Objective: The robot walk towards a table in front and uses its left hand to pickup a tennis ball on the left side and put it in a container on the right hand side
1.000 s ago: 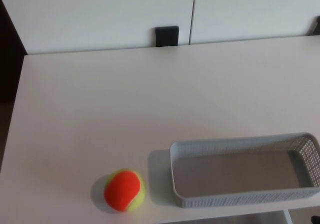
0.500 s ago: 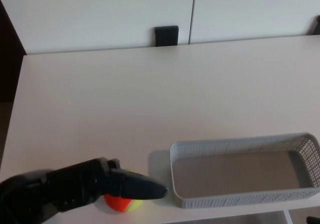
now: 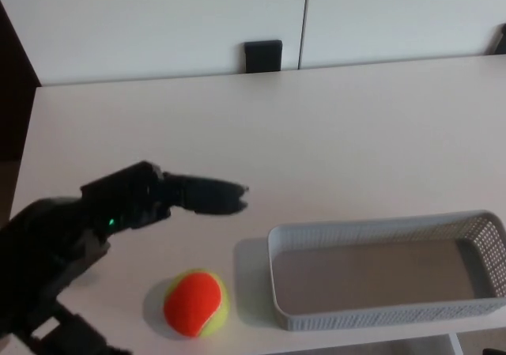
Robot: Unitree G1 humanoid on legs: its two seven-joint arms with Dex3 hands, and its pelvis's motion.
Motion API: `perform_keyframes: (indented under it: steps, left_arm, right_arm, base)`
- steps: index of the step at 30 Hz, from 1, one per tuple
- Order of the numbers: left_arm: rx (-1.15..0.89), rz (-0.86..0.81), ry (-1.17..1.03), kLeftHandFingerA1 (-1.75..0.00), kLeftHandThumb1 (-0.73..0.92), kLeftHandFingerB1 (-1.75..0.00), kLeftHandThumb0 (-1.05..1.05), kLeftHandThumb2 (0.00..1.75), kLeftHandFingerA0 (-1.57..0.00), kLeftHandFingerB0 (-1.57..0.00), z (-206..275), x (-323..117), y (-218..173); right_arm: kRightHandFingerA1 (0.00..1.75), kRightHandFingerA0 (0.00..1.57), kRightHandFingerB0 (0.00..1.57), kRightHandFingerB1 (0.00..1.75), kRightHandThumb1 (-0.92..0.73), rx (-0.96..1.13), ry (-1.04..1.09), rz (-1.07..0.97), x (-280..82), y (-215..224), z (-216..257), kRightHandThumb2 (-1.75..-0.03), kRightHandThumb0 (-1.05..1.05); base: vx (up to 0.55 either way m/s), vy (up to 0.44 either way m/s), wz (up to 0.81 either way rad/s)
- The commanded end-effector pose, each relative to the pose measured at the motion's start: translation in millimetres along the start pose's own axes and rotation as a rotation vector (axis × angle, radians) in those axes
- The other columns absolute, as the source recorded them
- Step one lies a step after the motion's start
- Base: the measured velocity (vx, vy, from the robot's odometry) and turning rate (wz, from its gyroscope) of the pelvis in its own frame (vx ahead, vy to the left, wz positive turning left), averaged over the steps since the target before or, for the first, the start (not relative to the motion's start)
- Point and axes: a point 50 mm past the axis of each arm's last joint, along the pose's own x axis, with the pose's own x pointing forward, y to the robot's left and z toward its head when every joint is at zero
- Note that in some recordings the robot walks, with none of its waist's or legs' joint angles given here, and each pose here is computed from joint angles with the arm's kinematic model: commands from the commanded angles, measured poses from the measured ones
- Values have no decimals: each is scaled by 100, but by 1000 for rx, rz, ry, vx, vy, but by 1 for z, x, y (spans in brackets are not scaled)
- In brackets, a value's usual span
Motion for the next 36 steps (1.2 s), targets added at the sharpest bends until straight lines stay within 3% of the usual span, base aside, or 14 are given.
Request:
perform_keyframes:
  steps: [1, 2, 3, 7, 8, 9, 10, 20, 21, 25, 27, 33, 34, 36]
  left_arm:
    - [380, 69, 297, -57, 13, -56, -36, 81, -9, -9, -68, 6, 0]
    - [390, 43, 359, -57, 13, -56, -36, 81, -9, -9, -78, 5, 0]
    - [397, 46, 361, -59, 29, -53, -65, 70, -12, -14, -82, 7, 1]
    - [399, 41, 378, -59, 29, -53, -64, 69, -13, -14, -88, 8, 1]
    - [414, 43, 403, -55, 28, -48, -64, 70, -16, -18, -97, 8, 3]
    - [421, 44, 414, -55, 28, -48, -64, 70, -16, -18, -101, 8, 4]
    - [420, 41, 434, -54, 28, -48, -65, 69, -14, -17, -104, 7, 3]
    - [406, -15, 547, -51, 26, -44, -65, 67, -8, -10, -126, -1, -8]
    - [415, -33, 559, -35, 25, -36, -65, 63, 0, -1, -128, -2, -12]
    - [443, -76, 582, -31, 22, -33, -59, 64, -3, -3, -130, -3, -18]
    - [457, -152, 619, -33, 24, -30, -49, 49, 0, 0, -133, -9, -25]
    - [437, -203, 660, -23, 13, -35, -53, 60, -4, -4, -142, -17, -37]
    - [437, -210, 669, -21, 15, -34, -57, 60, -6, -5, -143, -19, -38]
    - [450, -228, 690, -21, 15, -32, -57, 59, -6, -6, -144, -19, -41]
  right_arm:
    - [43, 45, 34, 37, -58, -32, 41, -19, -2, -12, -2, -56, -13]
    - [43, 45, 34, 37, -58, -32, 40, -19, -1, -12, -2, -56, -13]
    - [42, 45, 33, 36, -58, -36, 31, -19, 1, -12, 3, -56, -13]
    - [42, 46, 34, 36, -58, -46, 30, -24, 2, -12, 5, -56, -13]
    - [58, 34, 21, 51, -40, -22, 20, -21, 5, -11, 8, -86, -9]
    - [58, 34, 21, 51, -40, -12, 16, -19, 7, -11, 10, -86, -9]
    - [43, 43, 34, 38, -57, -16, 18, -22, 6, -11, 9, -59, -16]
    - [44, 44, 34, 38, -58, -8, 14, -22, 3, -12, 8, -58, -15]
    - [44, 44, 34, 38, -57, -8, 13, -23, 3, -12, 9, -59, -15]
    - [44, 44, 34, 38, -57, -7, 14, -24, 4, -13, 11, -58, -15]
    - [42, 43, 35, 36, -58, -24, 21, -13, 4, -12, 11, -56, -12]
    - [41, 40, 33, 36, -57, -25, 32, -1, 4, -13, 12, -56, -13]
    - [56, 30, 21, 51, -39, -27, 39, 4, 4, -13, 12, -84, -11]
    - [57, 32, 21, 51, -38, -36, 43, 9, 5, -13, 12, -84, -10]
  base:
    - [0, 0, 0]
    - [0, 0, 0]
    - [0, 0, 0]
    - [0, 0, 0]
    - [0, 0, 0]
    - [0, 0, 0]
    - [0, 0, 0]
    - [0, 0, 0]
    - [0, 0, 0]
    - [0, 0, 0]
    - [0, 0, 0]
    - [0, 0, 0]
    - [0, 0, 0]
    - [0, 0, 0]
